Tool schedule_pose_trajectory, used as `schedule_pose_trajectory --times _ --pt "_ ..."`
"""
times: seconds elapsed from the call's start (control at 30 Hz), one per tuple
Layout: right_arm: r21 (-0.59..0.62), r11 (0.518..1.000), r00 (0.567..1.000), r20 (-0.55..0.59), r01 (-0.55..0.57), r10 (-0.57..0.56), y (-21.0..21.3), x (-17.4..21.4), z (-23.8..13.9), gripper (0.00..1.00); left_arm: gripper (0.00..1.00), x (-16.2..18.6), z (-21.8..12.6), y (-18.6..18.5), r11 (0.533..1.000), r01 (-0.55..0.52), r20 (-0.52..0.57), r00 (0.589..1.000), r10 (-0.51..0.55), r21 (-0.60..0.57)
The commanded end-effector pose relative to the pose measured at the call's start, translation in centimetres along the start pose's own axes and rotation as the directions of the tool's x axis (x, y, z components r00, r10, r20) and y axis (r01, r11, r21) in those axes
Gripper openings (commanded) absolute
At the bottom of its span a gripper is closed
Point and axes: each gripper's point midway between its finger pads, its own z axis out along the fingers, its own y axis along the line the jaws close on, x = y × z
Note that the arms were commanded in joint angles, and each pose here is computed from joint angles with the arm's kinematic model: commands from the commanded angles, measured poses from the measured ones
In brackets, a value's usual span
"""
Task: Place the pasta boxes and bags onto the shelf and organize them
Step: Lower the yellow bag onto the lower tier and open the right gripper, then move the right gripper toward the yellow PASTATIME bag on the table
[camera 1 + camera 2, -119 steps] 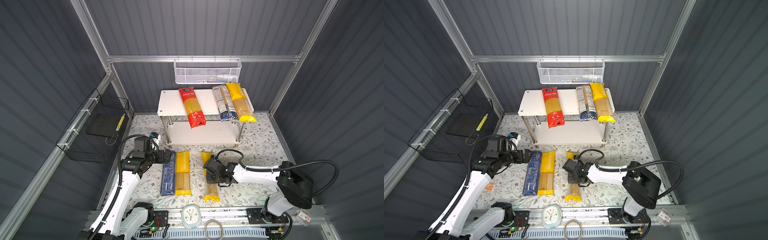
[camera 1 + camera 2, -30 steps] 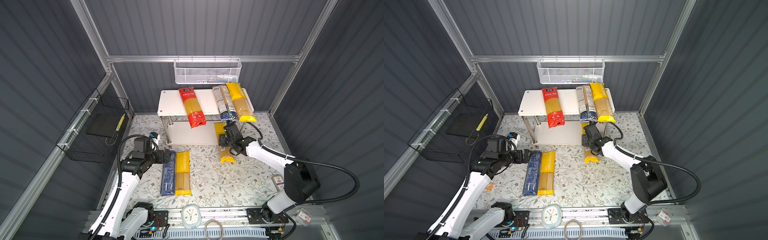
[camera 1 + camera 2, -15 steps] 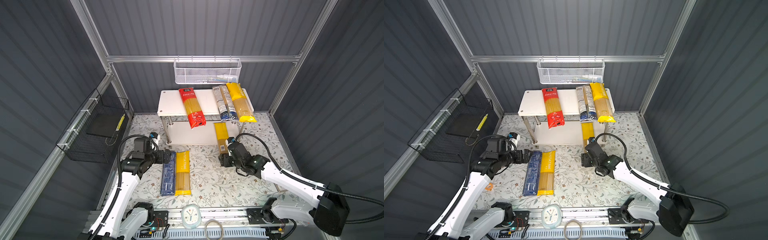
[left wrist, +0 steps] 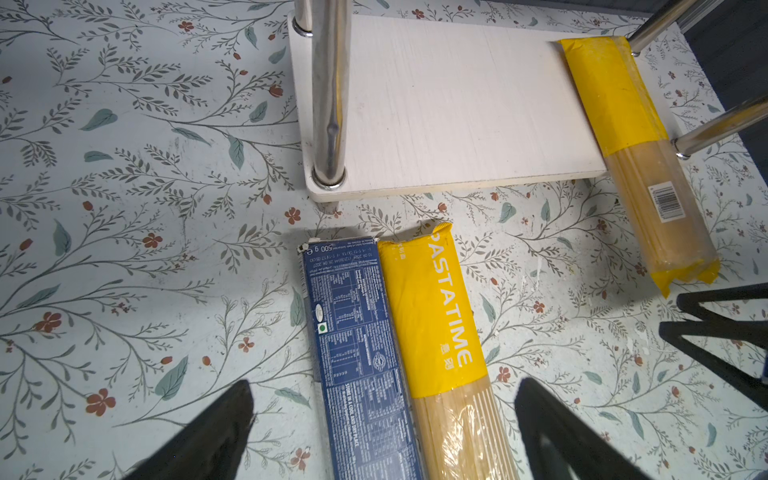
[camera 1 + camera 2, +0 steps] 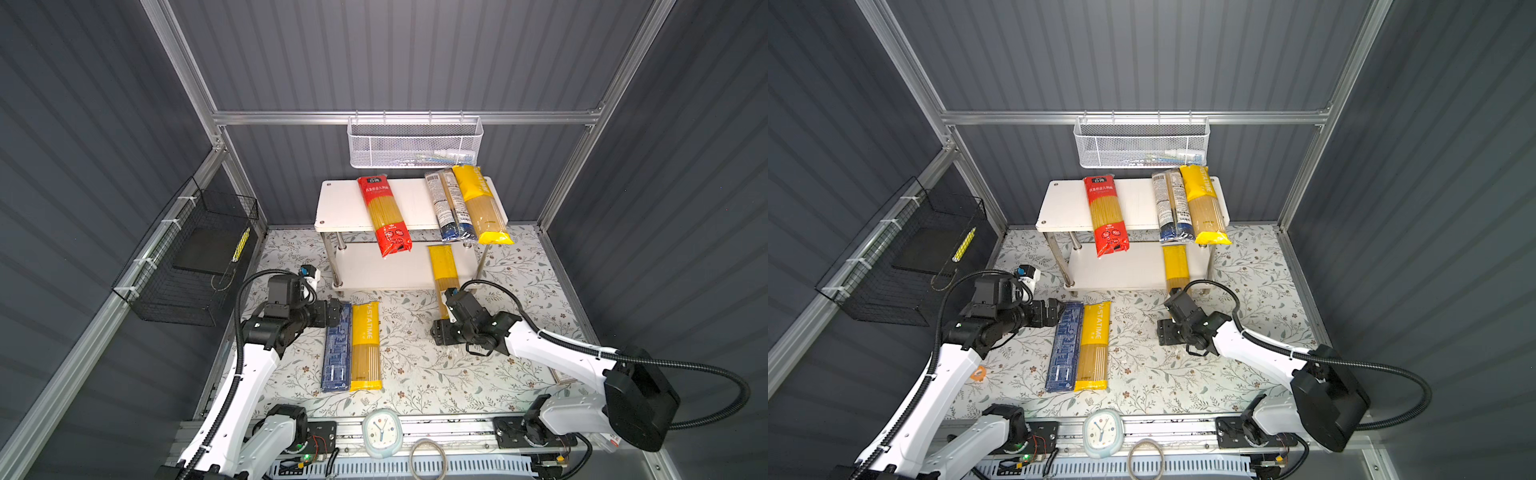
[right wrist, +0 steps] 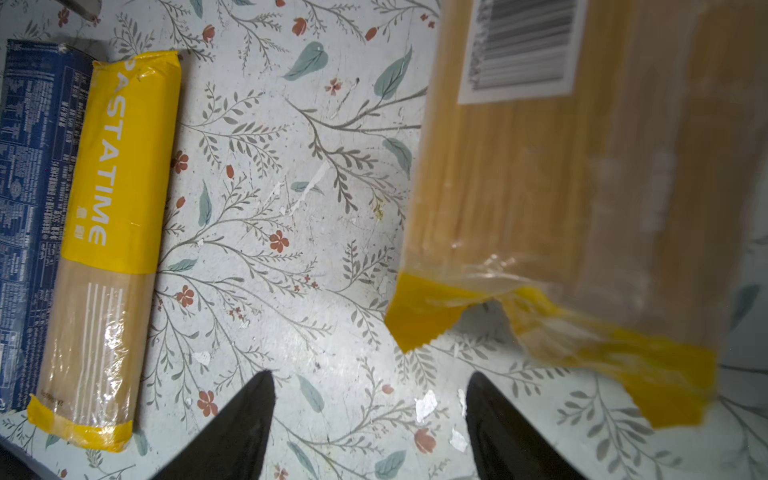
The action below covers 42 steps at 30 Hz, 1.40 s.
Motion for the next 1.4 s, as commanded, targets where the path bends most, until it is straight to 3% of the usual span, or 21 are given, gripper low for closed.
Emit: schedule_pose_trajectory --times 0.0,0.37,0.7,0.87,1.2,1.37 --pt "0.013 1.000 0.999 0.038 0.003 -0.004 -0.3 -1.1 0.4 0.75 0.99 0.9 -0.1 -0.1 1.000 0.002 -0.027 1.000 -0.002 0.000" --pt "-0.013 1.000 0.991 0.133 -0.028 0.030 -1.1 -5.3 0.7 0.75 0.99 0.8 -0.2 -0.1 1.000 0.000 -0.022 1.000 0.000 -0.004" --pt "-0.049 0.999 0.991 0.134 -0.003 0.010 0.2 -7.0 1.8 0.75 0.99 0.9 -0.2 0.0 1.000 0.002 -0.025 1.000 -0.002 -0.008" --pt "-0.003 1.000 0.989 0.149 0.013 -0.013 -0.2 -7.9 1.4 0.75 0.99 0.9 -0.2 0.0 1.000 0.001 -0.026 1.000 -0.001 -0.006" --pt "-0.064 0.997 0.992 0.118 0.052 -0.045 4.3 -4.8 -2.1 0.76 0.99 0.8 -0.2 0.1 1.000 0.025 -0.027 0.999 -0.025 -0.015" --pt "-0.162 0.987 0.995 0.104 0.007 0.010 8.0 -2.2 -2.7 0.77 0.99 0.9 0.0 0.2 0.999 0.031 -0.041 0.999 -0.032 -0.021"
